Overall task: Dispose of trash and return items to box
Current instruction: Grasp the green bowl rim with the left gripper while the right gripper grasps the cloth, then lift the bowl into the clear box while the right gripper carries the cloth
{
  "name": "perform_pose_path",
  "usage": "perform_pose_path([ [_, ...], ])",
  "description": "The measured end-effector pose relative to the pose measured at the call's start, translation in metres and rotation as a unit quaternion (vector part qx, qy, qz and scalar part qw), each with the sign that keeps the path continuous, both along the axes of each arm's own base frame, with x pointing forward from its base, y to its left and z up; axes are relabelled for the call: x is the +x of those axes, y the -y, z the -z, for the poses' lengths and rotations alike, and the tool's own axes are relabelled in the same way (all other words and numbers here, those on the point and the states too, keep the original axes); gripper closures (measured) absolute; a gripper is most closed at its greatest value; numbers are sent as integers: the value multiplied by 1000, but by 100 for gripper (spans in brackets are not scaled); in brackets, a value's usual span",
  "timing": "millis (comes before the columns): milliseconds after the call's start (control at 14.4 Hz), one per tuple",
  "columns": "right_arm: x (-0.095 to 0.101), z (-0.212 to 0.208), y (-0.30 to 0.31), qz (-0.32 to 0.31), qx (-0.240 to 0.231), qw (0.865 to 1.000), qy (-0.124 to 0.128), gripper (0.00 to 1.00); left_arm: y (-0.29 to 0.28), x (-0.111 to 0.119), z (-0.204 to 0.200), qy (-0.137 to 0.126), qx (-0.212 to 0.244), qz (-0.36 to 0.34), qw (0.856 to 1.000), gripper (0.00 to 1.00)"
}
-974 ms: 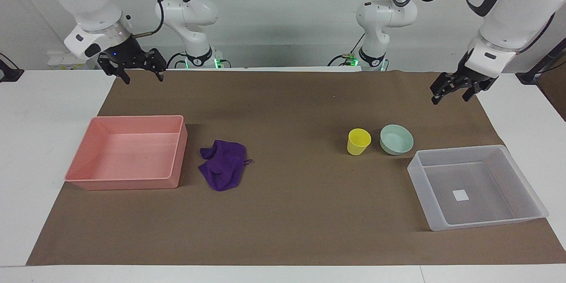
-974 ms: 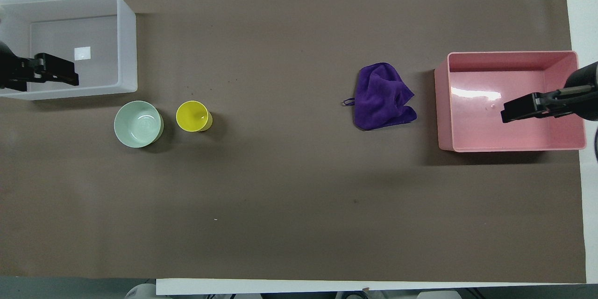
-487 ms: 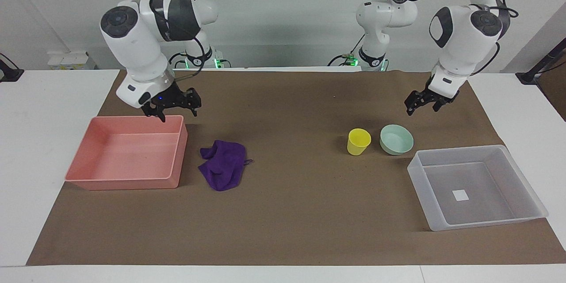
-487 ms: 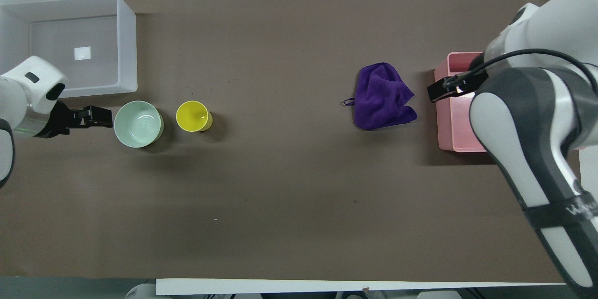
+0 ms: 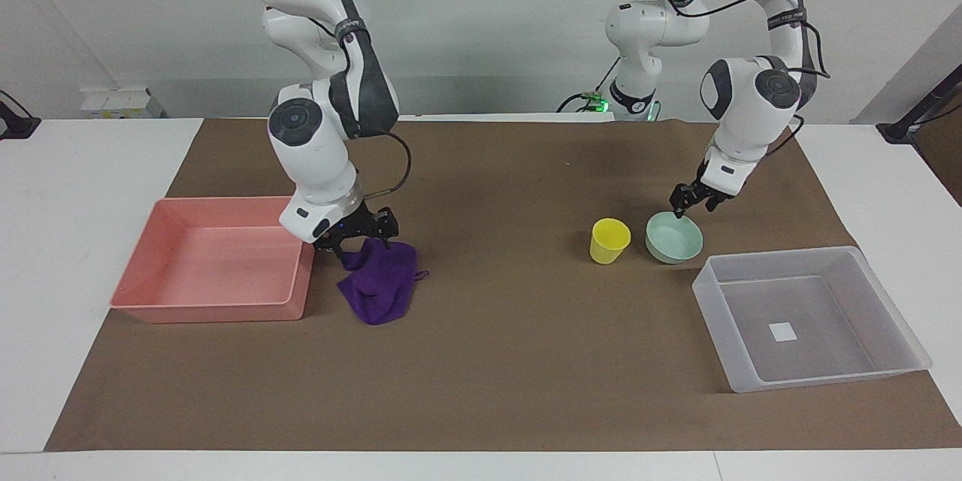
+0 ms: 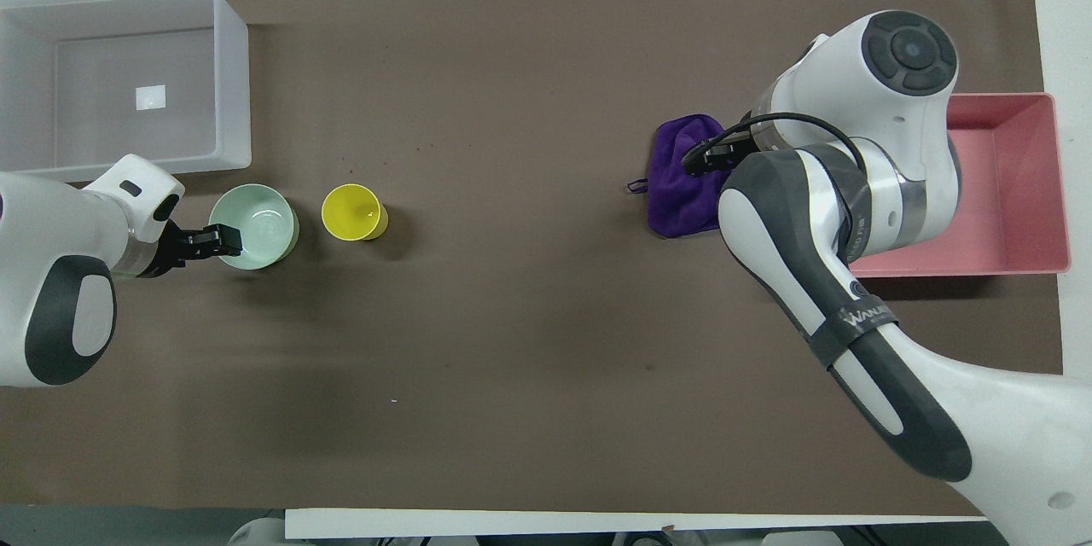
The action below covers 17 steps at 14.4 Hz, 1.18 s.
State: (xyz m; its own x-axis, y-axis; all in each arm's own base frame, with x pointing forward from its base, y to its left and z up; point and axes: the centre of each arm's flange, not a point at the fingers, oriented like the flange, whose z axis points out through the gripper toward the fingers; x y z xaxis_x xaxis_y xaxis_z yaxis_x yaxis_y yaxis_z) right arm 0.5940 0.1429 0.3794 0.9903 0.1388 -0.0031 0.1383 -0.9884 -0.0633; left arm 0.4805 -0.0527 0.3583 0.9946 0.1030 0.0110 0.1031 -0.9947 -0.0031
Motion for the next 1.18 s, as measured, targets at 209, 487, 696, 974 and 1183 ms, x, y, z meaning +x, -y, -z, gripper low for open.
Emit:
perform_pose_path([
  [209, 3, 35, -3, -1, -1, 1000, -3, 9, 2, 9, 22, 9, -2, -13, 1000, 47],
  [487, 1, 57, -17, -11, -4, 1000, -11, 51, 4, 12, 28, 12, -3, -14, 1000, 94],
  [696, 0, 57, -17, 0, -4, 1000, -14, 80, 5, 14, 20, 17, -4, -15, 1000, 96],
  [974, 1, 43, -14, 5, -5, 1000, -15, 97, 4, 31, -40, -20, 2, -20, 1000, 96],
  [1183, -6, -4, -5, 8, -4, 1000, -16, 97, -7, 43, -132, -11, -5, -34, 999, 96],
])
